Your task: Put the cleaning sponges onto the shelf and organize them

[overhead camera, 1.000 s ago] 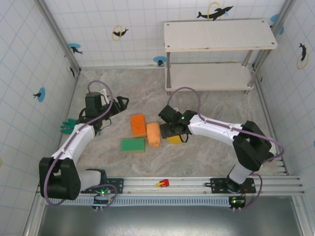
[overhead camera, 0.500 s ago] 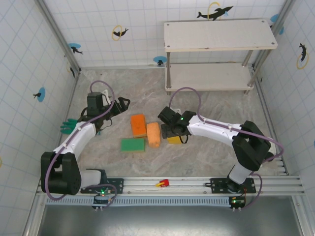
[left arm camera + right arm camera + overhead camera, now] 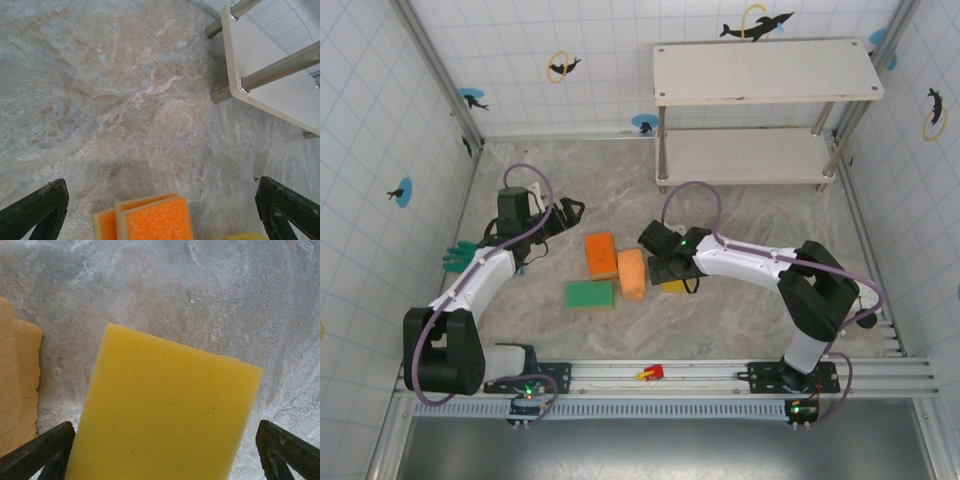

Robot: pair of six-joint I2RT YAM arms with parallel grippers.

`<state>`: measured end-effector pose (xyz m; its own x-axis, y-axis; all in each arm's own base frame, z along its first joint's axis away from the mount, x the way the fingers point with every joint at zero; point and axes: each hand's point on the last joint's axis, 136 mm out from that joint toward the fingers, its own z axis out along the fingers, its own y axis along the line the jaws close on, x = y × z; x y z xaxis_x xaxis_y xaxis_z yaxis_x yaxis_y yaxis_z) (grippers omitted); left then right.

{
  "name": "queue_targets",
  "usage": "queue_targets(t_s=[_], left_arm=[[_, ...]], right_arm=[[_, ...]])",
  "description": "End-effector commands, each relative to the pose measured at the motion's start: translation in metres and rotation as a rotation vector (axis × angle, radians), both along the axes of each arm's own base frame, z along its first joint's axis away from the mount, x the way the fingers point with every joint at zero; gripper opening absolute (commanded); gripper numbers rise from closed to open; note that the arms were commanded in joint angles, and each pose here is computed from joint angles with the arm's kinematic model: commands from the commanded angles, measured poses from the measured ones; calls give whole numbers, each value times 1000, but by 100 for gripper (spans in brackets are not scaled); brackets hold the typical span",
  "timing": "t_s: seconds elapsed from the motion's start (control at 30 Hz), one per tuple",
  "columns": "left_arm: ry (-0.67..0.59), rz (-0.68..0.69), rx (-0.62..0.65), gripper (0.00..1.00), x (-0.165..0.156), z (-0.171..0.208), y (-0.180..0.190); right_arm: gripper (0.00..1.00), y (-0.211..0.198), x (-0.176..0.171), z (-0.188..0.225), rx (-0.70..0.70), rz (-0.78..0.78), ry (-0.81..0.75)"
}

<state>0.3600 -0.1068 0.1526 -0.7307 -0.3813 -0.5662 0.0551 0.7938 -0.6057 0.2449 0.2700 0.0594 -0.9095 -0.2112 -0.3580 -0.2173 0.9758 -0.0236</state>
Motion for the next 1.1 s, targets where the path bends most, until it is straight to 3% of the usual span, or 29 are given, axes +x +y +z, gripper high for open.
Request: queue_targets(t_s=[0.0, 0.47, 1.07], left_arm=[[-30, -32, 8, 98, 5, 10, -4], [-21, -27, 2, 98, 7, 9, -5], [1, -31, -7, 98, 6, 3, -6]], right_arm=[[93, 2, 2, -1, -10, -9, -1], [75, 4, 2, -5, 3, 48, 21], [65, -18, 15, 2, -22, 87, -11]])
